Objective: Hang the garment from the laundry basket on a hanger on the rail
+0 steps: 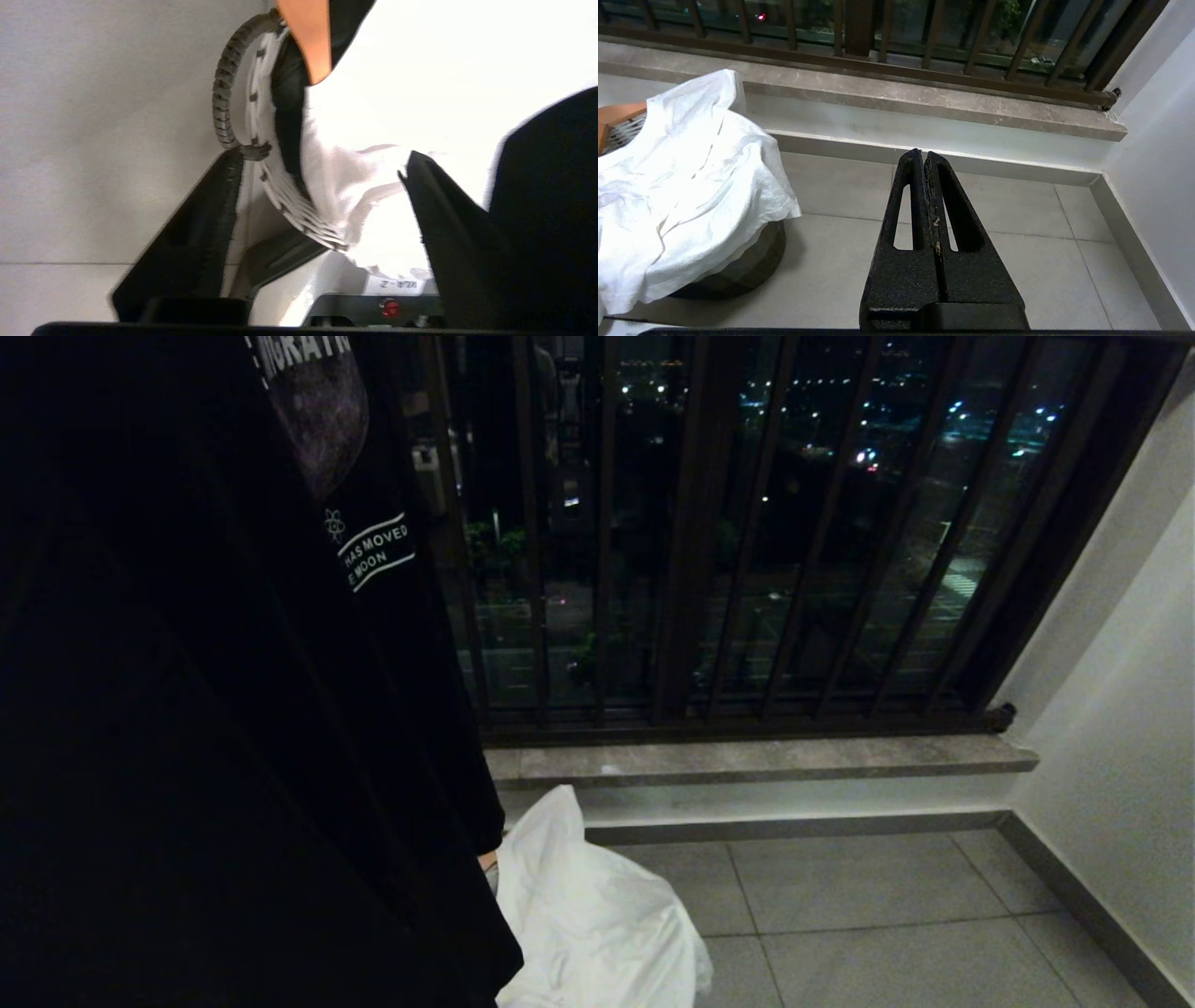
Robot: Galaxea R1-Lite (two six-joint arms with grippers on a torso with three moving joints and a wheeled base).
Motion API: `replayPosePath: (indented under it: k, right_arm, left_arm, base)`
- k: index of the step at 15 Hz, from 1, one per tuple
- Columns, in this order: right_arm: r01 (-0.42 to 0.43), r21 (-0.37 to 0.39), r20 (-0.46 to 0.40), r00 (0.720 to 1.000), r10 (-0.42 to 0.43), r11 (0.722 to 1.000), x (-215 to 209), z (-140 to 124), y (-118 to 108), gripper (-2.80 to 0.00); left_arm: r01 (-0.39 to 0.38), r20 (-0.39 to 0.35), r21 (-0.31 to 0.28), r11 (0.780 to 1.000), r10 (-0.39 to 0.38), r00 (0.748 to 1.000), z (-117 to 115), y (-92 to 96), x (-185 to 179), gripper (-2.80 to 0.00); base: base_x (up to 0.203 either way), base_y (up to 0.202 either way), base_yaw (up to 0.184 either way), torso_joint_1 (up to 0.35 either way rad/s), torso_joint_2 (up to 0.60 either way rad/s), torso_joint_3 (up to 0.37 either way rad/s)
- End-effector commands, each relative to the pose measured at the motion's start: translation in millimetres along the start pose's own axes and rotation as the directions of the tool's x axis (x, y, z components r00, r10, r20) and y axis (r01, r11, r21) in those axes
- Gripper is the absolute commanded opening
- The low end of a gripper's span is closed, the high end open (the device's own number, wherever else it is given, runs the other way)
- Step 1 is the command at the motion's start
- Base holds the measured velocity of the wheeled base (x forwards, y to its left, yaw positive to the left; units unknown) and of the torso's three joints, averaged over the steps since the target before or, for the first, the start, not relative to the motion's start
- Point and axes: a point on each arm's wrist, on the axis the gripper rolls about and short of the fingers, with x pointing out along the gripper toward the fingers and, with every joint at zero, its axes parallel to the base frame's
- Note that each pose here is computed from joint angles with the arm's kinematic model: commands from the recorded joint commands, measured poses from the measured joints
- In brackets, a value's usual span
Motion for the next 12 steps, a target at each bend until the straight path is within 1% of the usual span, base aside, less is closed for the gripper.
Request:
replayPosePath:
  k: [1, 4, 9, 12]
  right_arm:
    - [-0.001, -0.001, -0.001, 1.000, 0.001, 1.000, 0.1, 0.1, 0.0, -2.80]
    - [-0.001, -0.001, 0.000, 1.000, 0.001, 1.000, 0.1, 0.1, 0.0, -2.80]
    - [-0.001, -0.001, 0.000, 1.000, 0.001, 1.000, 0.1, 0.1, 0.0, -2.80]
    - [-0.001, -0.001, 0.000, 1.000, 0.001, 1.000, 0.1, 0.1, 0.0, -2.80]
  left_arm:
    - [-0.007, -0.012, 0.001, 1.000, 0.007, 1.000, -3.2, 0.0, 3.1, 0.00]
    - [-0.003, -0.015, 0.003, 1.000, 0.003, 1.000, -10.7, 1.6, -7.8, 0.00]
    - [0.022, 0.006, 0.030, 0.999, -0.023, 1.000, -11.6, -7.0, -17.5, 0.00]
    - [0.027, -0.011, 0.042, 0.999, -0.027, 1.000, -16.0, -11.8, -17.6, 0.00]
  base:
    - [0.000, 0.000, 0.000, 0.000, 0.00, 0.000]
    - [0.000, 0.000, 0.000, 0.000, 0.00, 0.000]
    - [0.000, 0.000, 0.000, 0.000, 0.00, -0.007]
    - [0.000, 0.000, 0.000, 0.001, 0.00, -0.136]
